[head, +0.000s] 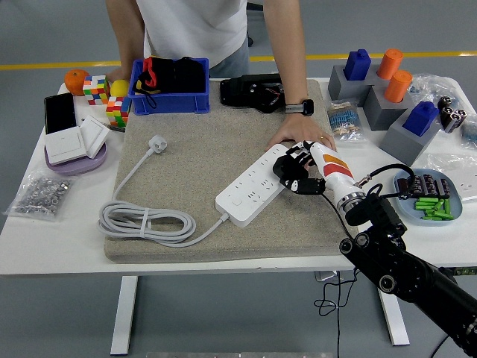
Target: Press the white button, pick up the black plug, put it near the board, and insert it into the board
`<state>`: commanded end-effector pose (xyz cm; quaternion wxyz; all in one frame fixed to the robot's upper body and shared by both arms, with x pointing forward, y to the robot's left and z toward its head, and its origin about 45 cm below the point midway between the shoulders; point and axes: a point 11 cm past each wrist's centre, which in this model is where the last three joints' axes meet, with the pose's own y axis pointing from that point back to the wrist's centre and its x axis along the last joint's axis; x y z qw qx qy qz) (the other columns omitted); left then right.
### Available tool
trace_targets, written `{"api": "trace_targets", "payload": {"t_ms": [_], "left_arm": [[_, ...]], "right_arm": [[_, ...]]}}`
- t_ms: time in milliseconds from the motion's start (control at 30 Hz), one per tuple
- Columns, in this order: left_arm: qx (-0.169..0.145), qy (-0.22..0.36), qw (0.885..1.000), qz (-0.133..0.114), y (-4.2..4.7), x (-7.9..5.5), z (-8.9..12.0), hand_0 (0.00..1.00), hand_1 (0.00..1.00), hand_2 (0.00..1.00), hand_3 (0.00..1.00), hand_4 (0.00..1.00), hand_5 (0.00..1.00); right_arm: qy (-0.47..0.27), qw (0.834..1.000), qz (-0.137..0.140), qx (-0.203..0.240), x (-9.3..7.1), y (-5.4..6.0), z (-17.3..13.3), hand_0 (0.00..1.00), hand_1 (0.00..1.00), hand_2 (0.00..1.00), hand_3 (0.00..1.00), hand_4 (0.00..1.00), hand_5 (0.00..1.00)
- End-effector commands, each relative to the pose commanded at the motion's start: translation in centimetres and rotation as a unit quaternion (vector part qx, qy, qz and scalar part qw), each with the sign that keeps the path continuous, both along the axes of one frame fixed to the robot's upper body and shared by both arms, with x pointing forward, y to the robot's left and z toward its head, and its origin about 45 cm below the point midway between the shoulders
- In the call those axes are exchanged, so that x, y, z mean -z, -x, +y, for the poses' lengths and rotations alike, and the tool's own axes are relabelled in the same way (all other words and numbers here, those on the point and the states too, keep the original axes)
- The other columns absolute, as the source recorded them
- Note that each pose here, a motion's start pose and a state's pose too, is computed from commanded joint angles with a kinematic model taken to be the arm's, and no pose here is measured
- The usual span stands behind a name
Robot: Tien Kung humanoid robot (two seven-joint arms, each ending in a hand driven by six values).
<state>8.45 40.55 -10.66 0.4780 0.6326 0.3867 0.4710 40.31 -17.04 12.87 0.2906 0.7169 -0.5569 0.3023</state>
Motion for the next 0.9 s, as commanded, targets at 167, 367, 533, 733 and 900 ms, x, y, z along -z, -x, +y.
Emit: {"api": "trace_targets", "payload": {"t_ms": [167,367,533,733,900], "left_arm": [[0.0,0.0,1.0,0.001,0.05,0.0,0.0,0.683,0.675,0.659,0.684,0.557,0.187],[0.0,0.0,1.0,0.0,0.01,0.0,0.0,0.682,0.675,0.659,0.684,0.557,0.186],[0.0,0.0,1.0,0.0,-0.04,0.0,0.0,0.684,0.675,0.659,0.684,0.557,0.184],[-0.002,0.001,1.0,-0.001,-0.06,0.0,-0.1,0.683,0.675,0.659,0.683,0.557,0.183],[-0.003,0.001,1.0,-0.003,-0.16,0.0,-0.1,0.683,0.675,0.659,0.684,0.557,0.185]], "right_arm": [[-0.002,1.0,0.001,-0.003,-0.1,0.0,0.1,0.79,0.794,0.76,0.836,0.998,0.31],[-0.006,1.0,0.001,-0.007,-0.2,0.0,0.3,0.802,0.799,0.769,0.839,0.998,0.337],[-0.014,1.0,0.002,-0.012,-0.5,0.1,0.7,0.811,0.804,0.774,0.842,0.998,0.356],[-0.042,0.999,-0.007,-0.029,-1.6,0.8,2.0,0.817,0.808,0.778,0.843,0.998,0.363],[-0.071,0.996,-0.022,-0.046,-3.1,1.7,3.4,0.827,0.809,0.778,0.841,0.998,0.37]]}}
